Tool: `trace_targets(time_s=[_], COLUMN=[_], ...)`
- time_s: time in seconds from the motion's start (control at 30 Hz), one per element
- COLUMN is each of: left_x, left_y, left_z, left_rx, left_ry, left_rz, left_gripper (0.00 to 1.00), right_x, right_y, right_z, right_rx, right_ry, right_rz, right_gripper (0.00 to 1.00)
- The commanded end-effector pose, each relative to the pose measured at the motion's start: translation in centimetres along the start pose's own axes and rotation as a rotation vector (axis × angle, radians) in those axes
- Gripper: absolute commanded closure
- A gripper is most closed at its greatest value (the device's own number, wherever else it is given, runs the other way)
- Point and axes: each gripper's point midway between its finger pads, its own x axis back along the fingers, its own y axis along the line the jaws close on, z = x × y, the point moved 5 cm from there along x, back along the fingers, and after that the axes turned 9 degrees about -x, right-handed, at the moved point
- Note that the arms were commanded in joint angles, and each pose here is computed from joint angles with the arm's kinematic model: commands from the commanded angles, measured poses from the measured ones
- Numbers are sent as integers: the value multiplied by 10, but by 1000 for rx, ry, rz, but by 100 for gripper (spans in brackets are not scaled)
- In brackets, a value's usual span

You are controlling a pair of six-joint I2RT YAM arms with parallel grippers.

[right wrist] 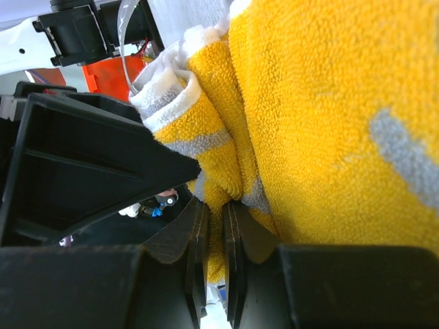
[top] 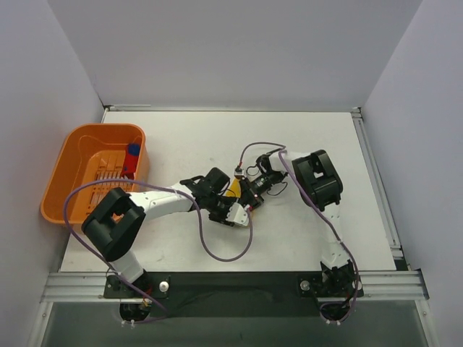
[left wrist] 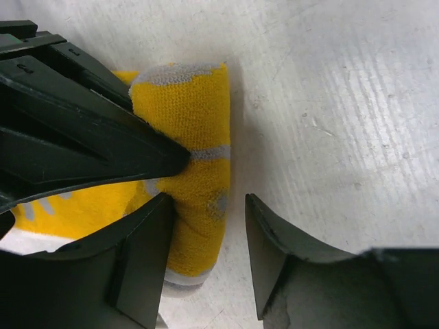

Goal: Roll the towels
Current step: Roll the towel

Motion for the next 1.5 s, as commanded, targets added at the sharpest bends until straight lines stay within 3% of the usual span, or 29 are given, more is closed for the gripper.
trace_targets(time_s=[0.0,0.03,0.07,0.17,0.3,0.5,0.67,0.8,0.9,1.03,1.17,1.27,1.47], left_x=[-8,-8,-8,-6,-4,-2,-13,-16,-28,-35,-36,-37,-46], left_y=[-2,-5,-8,-26,-47,-38,-16,-3,7,17,28,33,30], left_z=[7,3,1,-10,-17,-22,-16,-7,10,31,51,62,71], left_rx=[-16,-13,7,90,273,515,720,879,973,1052,1151,1176,1184], left_ry=[88,90,91,84,93,67,32,9,-3,-12,-48,-32,-3], left_rz=[13,28,45,152,283,431,515,607,676,722,726,728,748], left_gripper=[48,51,66,86,98,100,100,100,99,98,95,94,91], right_x=[2,3,5,16,51,105,150,182,194,193,163,129,73], right_y=[-17,-18,-20,-18,-5,33,59,60,52,71,89,94,92], right_z=[-8,-10,-13,-31,-57,-55,-20,17,50,84,100,105,79], right_rx=[-3,-2,-14,-6,47,172,309,314,300,405,565,748,1109], right_ry=[6,4,-3,-43,-154,-304,-420,-529,-589,-639,-561,-431,-257], right_rz=[92,107,116,151,208,285,365,394,406,446,513,621,874], right_gripper=[98,98,93,83,68,47,46,47,48,50,52,50,43])
